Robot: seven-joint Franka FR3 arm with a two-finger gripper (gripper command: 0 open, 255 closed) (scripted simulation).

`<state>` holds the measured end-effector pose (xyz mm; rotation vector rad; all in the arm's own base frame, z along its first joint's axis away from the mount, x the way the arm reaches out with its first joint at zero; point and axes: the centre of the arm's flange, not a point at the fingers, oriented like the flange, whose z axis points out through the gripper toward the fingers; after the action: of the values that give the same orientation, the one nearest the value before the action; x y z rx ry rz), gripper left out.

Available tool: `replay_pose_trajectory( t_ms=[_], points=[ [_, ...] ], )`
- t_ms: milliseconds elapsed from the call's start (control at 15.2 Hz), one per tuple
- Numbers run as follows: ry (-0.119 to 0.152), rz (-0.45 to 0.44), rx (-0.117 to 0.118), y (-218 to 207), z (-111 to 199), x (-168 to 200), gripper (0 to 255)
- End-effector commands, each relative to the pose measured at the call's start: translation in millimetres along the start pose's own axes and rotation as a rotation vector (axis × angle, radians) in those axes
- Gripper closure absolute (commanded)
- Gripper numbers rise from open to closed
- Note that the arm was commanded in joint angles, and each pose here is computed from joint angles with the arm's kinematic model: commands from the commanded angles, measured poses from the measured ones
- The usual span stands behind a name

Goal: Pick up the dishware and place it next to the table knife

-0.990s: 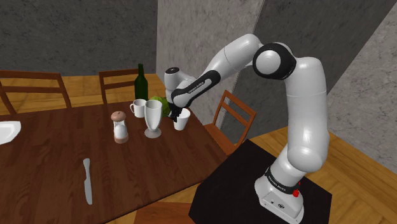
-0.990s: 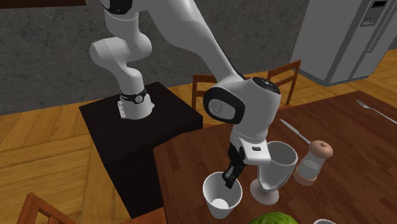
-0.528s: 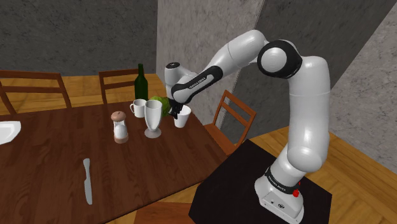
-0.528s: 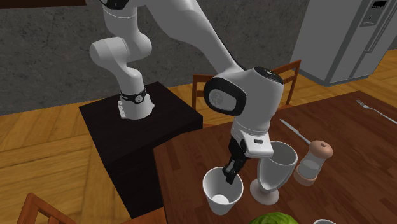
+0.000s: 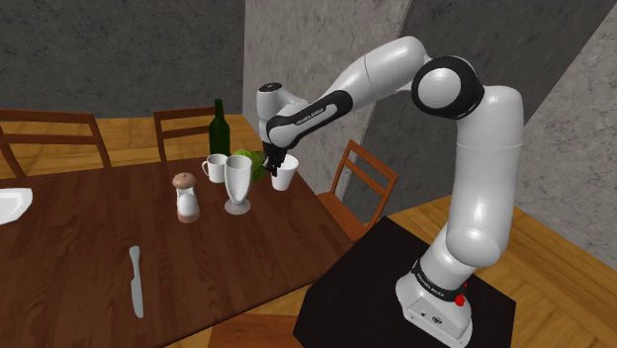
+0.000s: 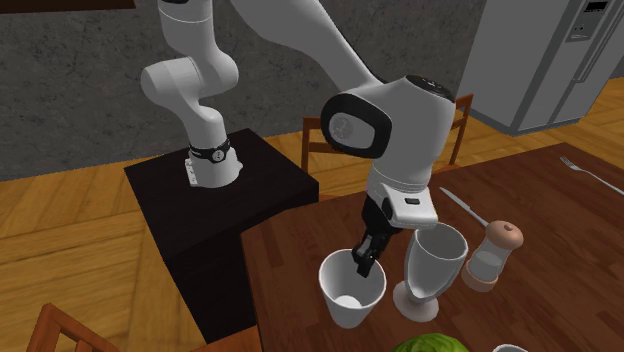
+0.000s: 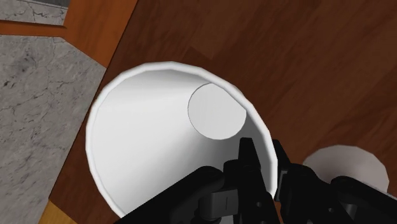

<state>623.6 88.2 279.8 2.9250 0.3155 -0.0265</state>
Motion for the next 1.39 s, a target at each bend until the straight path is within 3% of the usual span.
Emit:
replay_pose_trajectory(
  t_ms=[0,1320],
  points=[
    [0.0,0.0,0.0,2,-11,0,255],
    [0.0,0.0,0.0,23,-114,-4,255]
  ],
)
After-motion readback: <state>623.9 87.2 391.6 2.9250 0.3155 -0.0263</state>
